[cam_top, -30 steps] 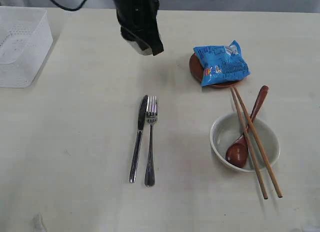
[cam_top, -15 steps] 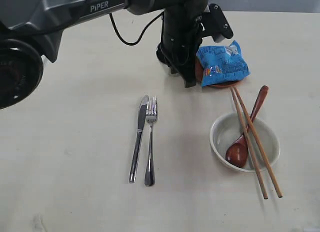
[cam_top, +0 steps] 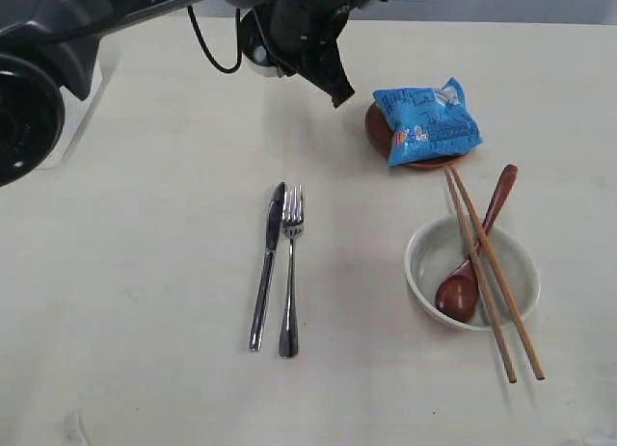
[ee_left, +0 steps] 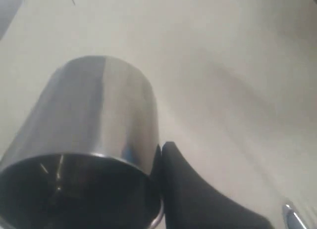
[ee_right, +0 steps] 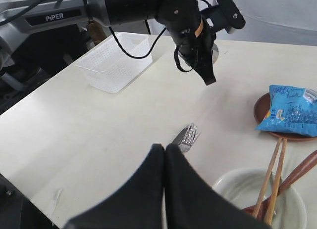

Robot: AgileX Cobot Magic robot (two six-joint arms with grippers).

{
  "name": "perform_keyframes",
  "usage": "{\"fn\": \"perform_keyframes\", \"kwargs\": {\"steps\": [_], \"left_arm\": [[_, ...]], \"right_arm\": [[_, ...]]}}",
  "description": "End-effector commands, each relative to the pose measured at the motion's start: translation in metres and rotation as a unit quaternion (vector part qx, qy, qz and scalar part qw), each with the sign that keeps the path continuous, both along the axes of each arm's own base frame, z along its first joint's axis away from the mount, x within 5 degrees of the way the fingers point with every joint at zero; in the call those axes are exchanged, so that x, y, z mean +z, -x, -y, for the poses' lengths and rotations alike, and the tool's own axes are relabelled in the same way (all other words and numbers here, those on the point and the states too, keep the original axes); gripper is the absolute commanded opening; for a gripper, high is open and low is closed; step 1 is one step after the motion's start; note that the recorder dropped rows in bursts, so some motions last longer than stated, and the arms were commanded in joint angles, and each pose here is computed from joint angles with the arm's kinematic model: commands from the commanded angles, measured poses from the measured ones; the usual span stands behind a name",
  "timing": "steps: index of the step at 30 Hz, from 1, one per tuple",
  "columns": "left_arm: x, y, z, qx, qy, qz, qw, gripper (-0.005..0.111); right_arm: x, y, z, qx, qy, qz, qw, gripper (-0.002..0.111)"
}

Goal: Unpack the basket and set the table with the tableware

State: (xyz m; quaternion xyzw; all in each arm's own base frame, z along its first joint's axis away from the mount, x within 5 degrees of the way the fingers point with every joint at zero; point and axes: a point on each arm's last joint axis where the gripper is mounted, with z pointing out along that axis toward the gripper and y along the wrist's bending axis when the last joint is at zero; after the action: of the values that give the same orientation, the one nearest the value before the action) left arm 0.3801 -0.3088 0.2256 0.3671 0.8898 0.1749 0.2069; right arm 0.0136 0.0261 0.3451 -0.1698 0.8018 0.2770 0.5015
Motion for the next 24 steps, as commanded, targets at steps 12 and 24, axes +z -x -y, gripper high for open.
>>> {"fn": "perform_keyframes", "kwargs": {"steps": [12,24], "left_arm": [[0.058,-0.031,-0.04,0.156,0.379,0.109,0.906,0.0],[0.082,0.0,-0.085,0.125,0.538,0.246,0.796,0.0]], "right_arm": [[-0.001,0.001,-0.001,0.008,0.002,-0.008,1.0,0.0],[-0.001,0.001,-0.001,0.009,0.004,-0.006,1.0,0.0]]}}
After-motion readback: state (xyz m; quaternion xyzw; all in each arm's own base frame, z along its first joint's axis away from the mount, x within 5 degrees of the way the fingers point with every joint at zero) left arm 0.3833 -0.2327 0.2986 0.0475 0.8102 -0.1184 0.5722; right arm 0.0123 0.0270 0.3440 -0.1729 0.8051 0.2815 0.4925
